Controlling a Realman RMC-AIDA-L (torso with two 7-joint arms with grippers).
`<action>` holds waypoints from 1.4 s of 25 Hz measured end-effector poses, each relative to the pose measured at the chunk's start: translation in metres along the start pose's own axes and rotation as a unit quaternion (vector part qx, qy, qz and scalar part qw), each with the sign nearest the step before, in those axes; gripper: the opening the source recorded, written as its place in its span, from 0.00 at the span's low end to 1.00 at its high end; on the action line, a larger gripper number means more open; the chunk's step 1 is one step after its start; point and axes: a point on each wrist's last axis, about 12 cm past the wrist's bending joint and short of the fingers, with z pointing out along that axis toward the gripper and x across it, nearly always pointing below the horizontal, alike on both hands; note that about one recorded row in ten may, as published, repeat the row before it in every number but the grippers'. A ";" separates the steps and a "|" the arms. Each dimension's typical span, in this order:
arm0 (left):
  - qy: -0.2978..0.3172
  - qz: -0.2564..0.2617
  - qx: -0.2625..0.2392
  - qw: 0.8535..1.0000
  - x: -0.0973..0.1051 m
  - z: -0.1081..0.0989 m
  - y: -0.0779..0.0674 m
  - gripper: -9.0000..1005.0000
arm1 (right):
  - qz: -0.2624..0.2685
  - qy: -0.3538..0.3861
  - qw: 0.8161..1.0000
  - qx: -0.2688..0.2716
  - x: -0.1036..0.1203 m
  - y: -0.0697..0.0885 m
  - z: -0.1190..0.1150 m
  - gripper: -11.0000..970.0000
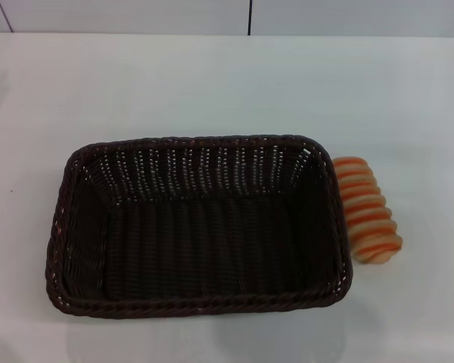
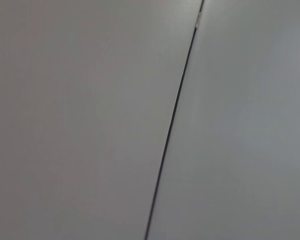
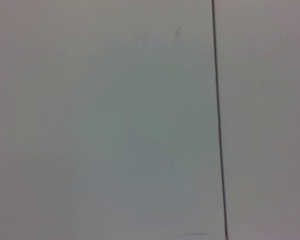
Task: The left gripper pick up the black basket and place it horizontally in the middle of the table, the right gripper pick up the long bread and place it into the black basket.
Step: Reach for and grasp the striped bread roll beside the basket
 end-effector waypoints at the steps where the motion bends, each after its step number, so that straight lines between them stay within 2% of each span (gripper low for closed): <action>1: 0.000 0.010 -0.002 1.000 0.001 -0.004 0.001 0.81 | 0.000 0.003 1.000 -0.002 0.000 0.001 0.000 0.83; 3: 0.000 0.025 -0.004 1.000 0.002 -0.008 0.001 0.81 | 0.001 0.013 1.000 -0.010 -0.003 0.003 0.000 0.83; 4: 0.008 0.068 -0.010 0.998 0.004 -0.020 0.003 0.81 | 0.001 0.013 1.000 -0.010 -0.003 0.003 0.000 0.83; 6: 0.012 0.087 -0.013 0.996 0.004 -0.023 0.005 0.81 | 0.001 0.022 1.000 -0.016 -0.004 0.004 0.000 0.83; 8: 0.021 0.133 -0.026 0.991 0.005 -0.031 0.010 0.81 | 0.001 0.041 0.999 -0.029 -0.007 0.008 0.001 0.83; 12: 0.028 0.150 -0.046 0.987 0.004 -0.037 0.017 0.81 | -0.002 0.068 0.997 -0.046 -0.011 0.012 0.002 0.83; 18: 0.025 0.152 -0.054 0.987 0.001 -0.039 0.019 0.81 | 0.000 0.152 0.983 -0.103 -0.023 0.027 0.003 0.83; 21: 0.020 0.153 -0.051 0.987 0.000 -0.035 0.019 0.81 | -0.004 0.172 0.978 -0.117 -0.025 0.032 0.004 0.83; 28: 0.012 0.154 -0.044 0.987 -0.001 -0.027 0.017 0.81 | -0.026 0.257 0.950 -0.176 -0.028 0.049 0.013 0.83; 35: 0.006 0.154 -0.040 0.987 -0.003 -0.021 0.015 0.81 | -0.036 0.300 0.933 -0.197 -0.025 0.055 0.016 0.83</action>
